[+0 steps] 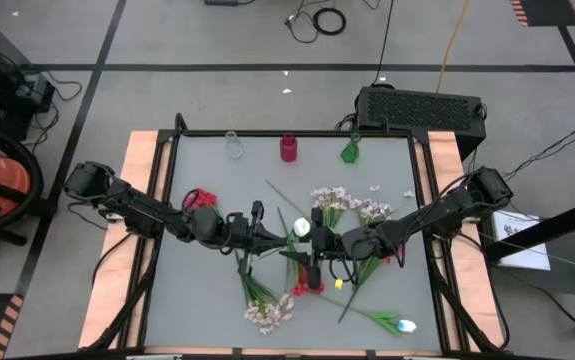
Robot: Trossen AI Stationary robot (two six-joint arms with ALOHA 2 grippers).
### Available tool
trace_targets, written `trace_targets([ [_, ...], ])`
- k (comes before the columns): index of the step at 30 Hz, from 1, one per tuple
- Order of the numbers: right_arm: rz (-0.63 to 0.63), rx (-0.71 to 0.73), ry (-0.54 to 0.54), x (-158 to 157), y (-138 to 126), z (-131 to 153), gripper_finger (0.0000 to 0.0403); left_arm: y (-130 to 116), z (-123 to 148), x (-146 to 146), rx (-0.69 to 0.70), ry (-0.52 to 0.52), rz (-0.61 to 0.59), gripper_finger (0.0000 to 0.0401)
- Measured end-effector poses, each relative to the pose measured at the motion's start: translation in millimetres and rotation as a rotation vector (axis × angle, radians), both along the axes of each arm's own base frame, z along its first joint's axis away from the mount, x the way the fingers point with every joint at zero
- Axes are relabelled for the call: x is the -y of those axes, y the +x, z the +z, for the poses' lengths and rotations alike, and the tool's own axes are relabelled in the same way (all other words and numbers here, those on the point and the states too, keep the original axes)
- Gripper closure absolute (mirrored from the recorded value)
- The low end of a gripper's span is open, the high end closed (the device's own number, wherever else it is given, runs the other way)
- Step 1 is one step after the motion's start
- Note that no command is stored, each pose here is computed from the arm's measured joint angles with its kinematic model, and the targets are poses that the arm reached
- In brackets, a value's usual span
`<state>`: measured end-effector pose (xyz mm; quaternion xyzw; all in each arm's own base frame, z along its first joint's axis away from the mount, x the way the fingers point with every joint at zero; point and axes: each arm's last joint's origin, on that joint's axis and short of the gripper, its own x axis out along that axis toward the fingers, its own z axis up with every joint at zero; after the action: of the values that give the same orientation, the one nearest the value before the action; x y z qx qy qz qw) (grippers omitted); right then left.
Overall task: Sort flowers into vase by color
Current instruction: Put the top left white tulip into the green vase
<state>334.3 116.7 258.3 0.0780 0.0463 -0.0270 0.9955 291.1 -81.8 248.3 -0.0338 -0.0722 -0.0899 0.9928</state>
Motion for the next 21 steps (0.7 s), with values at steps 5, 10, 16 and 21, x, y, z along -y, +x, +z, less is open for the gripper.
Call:
trace_targets([
  [5,0.0,-0.03,-0.012,0.1,-0.3,-3.0,0.0373,0.0,0.0,-0.1,-0.001,-0.006,0.002,0.0393],
  [10,-0.005,-0.04,-0.014,0.6,-0.4,-4.1,0.0389,0.4,-1.5,-1.5,-0.017,-0.008,0.052,0.0382],
  [16,-0.001,-0.047,-0.011,0.2,-0.6,-4.8,0.0399,-0.5,-2.3,-0.1,-0.036,-0.005,0.06,0.0339],
  [21,-0.003,-0.06,0.001,0.3,-0.9,-6.0,0.0401,-3.3,-1.9,-1.3,-0.078,0.007,0.078,0.0277],
])
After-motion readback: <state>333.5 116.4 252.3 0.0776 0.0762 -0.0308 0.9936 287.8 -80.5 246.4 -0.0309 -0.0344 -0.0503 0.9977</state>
